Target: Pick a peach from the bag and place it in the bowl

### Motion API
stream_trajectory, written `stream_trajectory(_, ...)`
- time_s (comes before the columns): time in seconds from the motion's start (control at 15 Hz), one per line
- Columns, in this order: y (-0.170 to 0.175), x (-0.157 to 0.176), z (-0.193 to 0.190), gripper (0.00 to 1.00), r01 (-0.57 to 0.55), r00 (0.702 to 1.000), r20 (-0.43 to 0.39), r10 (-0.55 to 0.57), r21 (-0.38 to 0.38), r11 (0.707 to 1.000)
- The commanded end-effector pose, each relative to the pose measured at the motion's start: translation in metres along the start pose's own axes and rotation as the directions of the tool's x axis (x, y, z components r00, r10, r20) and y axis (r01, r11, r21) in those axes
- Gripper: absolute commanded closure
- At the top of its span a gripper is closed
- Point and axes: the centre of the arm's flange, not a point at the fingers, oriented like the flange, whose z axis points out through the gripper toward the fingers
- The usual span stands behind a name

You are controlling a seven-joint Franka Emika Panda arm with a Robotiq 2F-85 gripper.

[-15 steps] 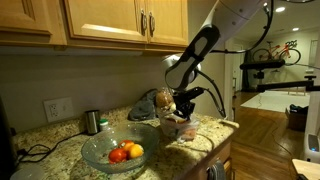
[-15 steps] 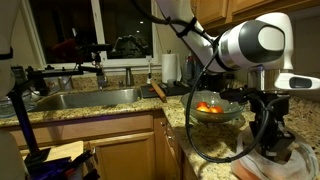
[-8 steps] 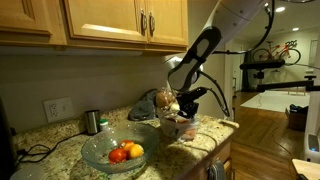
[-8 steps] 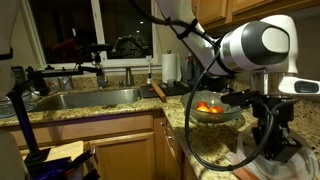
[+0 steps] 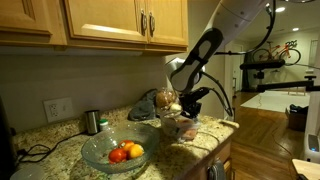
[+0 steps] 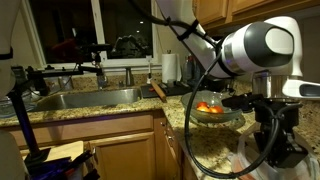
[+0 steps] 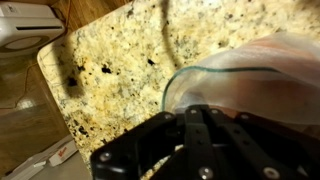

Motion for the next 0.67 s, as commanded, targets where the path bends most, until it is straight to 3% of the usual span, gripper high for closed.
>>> stream_trajectory(0.0,0.002,-0.01,-0.003,1.0,0.003,1.0,0.003,-0.003,-0.012,1.0)
stream_trajectory(0.6,-0.012,-0.003,-0.018,1.0,0.011,0.999,-0.043,-0.01,0.019,1.0)
